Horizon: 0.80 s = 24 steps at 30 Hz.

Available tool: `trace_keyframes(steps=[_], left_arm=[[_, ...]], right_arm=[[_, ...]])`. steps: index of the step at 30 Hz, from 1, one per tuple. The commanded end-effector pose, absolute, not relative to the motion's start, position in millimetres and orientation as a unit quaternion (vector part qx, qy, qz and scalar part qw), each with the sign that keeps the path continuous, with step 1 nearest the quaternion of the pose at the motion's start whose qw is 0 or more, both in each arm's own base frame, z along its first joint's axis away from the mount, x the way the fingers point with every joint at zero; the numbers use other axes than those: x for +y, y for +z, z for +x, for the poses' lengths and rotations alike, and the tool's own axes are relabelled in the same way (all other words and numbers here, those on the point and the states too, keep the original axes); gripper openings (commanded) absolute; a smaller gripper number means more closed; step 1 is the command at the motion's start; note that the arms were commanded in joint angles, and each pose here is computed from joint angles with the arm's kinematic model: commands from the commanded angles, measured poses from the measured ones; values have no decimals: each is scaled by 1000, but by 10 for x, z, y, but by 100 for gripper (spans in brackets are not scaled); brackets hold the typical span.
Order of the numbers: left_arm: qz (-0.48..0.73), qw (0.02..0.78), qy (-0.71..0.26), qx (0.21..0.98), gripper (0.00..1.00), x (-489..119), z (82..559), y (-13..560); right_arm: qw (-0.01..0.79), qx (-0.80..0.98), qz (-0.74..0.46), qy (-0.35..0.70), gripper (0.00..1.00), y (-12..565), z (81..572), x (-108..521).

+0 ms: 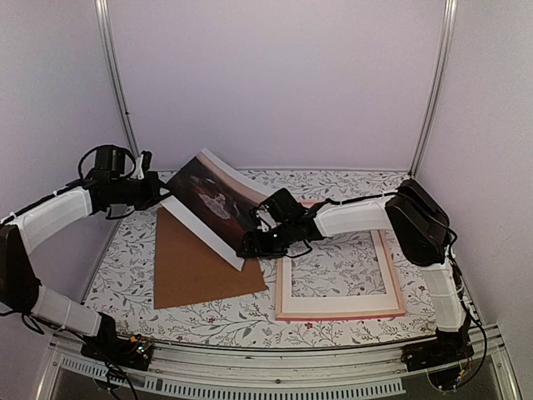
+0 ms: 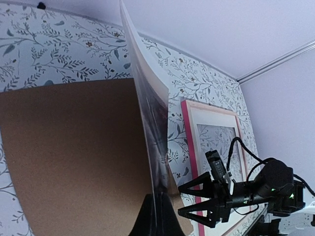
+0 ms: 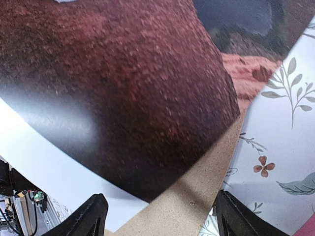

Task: Put the photo into the frame
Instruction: Pick up the photo from the backboard, then turn over the photo.

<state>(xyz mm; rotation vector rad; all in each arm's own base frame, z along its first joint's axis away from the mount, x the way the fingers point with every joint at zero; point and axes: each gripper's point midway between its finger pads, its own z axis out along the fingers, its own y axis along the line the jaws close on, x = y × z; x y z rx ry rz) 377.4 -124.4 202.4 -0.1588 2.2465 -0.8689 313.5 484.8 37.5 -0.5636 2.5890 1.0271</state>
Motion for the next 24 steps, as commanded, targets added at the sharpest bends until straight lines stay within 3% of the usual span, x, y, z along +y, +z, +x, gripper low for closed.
trace_keyframes(steps=[1, 15, 24], left_arm=[[-18, 410, -300, 861, 0, -1192, 3759, 2533], [89, 445, -120, 883, 0, -1299, 3519, 3497], [199, 349, -36, 915, 0, -2245, 3311, 2837]], right_arm=[[139, 910, -200, 336, 82, 426, 3043, 4693], [215, 896, -172, 348, 88, 1489, 3359, 4166], [216, 899, -133, 358, 89, 1635, 3488, 3774]])
